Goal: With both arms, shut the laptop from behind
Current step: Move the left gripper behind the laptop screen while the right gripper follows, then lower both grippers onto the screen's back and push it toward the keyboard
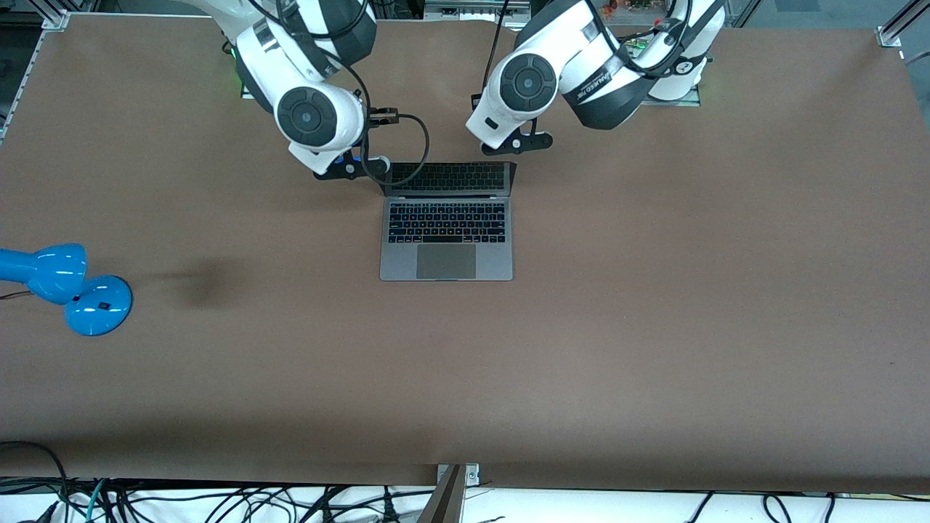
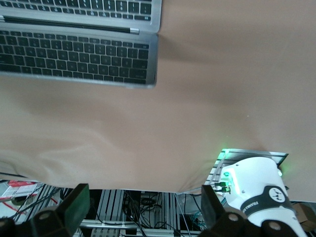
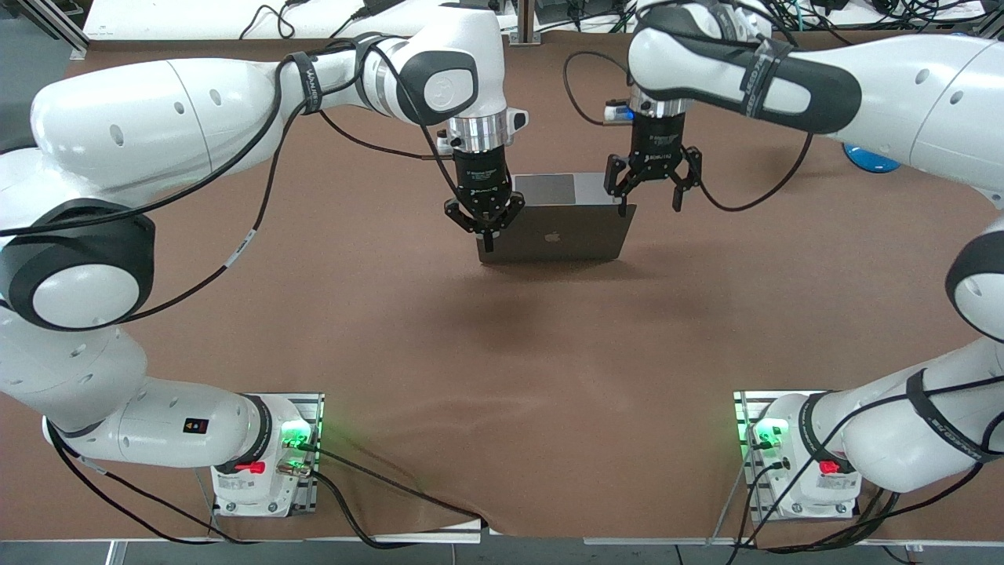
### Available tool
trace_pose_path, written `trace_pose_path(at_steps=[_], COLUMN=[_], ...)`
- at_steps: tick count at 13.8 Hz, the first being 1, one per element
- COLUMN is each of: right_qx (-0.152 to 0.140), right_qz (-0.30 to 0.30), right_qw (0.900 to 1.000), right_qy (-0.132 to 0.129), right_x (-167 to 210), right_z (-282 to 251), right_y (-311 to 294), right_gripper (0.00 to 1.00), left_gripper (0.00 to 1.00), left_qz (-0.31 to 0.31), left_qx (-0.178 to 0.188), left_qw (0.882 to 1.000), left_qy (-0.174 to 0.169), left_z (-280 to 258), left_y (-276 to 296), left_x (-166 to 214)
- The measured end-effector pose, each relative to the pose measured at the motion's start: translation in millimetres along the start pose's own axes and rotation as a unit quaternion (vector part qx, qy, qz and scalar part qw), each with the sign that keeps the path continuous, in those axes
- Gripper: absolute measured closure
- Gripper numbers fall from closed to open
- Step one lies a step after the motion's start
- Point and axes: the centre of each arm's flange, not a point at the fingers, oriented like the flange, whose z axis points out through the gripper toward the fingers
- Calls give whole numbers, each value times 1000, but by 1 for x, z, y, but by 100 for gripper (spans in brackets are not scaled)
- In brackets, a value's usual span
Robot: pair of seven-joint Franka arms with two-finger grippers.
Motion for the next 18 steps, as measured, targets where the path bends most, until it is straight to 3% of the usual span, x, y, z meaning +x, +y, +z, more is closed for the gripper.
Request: trace_pose_path(at_steps=[3,4,9,11,12,18], right_qx=[2,3,17,21,22,50], right_qz=[3,2,6,5,4,2], right_qw=[1000,1000,999,998,998,993], right_qy=[22,26,49,54,55,108], right_x=[-7,-6,12,18,20,38], right_z=[23,30,43,45,45,36], right_y=[-11,-14,-19,-20,-20,-26], right_gripper=[6,13,71,93,99,99], left_gripper=[99,99,99,99,99,99], left_qz=[-3,-4,-12,-17,-17,-26], left_qx=[-11,-13,-13,-19,-24,-60], left_qw=[1000,1000,1000,1000,1000,998], left_qy=[-6,-5,-3,1,4,11], left_z=[8,11,20,17,15,2], left_y=[3,3,0,-4,-7,-10], left_x=[16,22,46,55,62,99])
